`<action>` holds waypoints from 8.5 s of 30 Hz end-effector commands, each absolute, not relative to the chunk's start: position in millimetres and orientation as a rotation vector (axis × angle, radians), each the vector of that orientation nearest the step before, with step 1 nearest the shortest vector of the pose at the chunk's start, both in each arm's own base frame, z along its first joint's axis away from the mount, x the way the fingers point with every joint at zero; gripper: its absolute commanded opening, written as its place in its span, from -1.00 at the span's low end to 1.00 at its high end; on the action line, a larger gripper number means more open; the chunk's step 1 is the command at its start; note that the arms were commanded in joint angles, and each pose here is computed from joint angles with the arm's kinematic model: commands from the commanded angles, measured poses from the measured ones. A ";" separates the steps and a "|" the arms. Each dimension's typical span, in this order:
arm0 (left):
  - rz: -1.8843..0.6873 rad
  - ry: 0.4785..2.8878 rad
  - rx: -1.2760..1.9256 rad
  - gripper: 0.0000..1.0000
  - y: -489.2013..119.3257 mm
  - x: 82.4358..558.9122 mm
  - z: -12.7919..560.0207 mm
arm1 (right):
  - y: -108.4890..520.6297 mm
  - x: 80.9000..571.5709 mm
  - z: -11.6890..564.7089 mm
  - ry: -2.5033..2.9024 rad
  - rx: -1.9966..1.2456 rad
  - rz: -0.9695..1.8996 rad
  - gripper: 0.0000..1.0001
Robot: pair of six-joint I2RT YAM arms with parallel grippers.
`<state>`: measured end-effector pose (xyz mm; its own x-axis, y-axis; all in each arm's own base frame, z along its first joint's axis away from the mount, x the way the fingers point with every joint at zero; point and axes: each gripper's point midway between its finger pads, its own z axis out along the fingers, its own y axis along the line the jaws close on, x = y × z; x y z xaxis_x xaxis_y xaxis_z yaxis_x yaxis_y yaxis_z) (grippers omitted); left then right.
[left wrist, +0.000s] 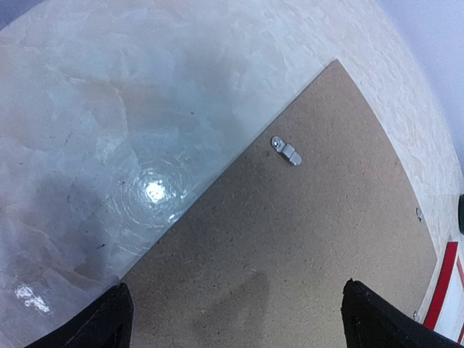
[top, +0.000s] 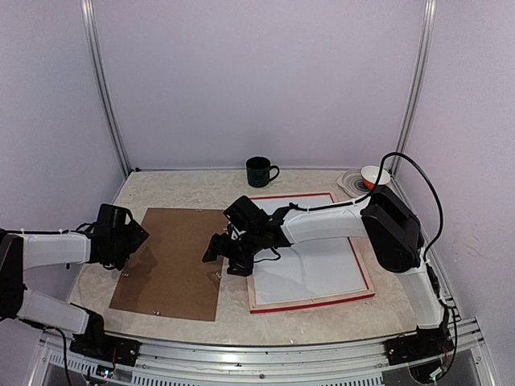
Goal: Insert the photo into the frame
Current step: Move the backboard to the frame body.
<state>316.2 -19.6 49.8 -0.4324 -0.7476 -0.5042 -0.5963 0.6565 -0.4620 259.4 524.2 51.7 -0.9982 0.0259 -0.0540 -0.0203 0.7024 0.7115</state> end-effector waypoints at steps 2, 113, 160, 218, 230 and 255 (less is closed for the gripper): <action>-0.181 2.050 -1.064 0.98 -0.9 331.3 85.8 | 514.4 301.5 44.8 2.824 -0.003 0.950 0.70; -0.254 2.330 -1.044 0.98 -39.7 358.8 2.8 | 499.2 400.9 54.0 2.646 0.065 0.947 0.71; -0.288 2.337 -1.019 0.98 -46.7 346.1 -1.9 | 488.3 387.0 37.0 2.701 0.112 0.815 0.76; -0.323 2.329 -1.014 0.98 -49.8 344.7 1.4 | 509.0 406.5 34.8 2.621 0.116 1.005 0.77; -0.319 2.328 -1.012 0.98 -49.3 346.1 3.1 | 512.9 407.3 55.3 2.500 0.049 1.134 0.78; -0.367 2.329 -1.002 0.98 -57.7 343.8 7.3 | 519.6 386.5 116.9 2.349 -0.022 1.387 0.76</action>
<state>377.4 -45.3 38.9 -0.4589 -0.7330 -0.5021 -0.5326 0.6793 -0.5049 393.4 514.3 73.2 -0.9287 0.1850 -0.3214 -0.1663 0.5670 0.8068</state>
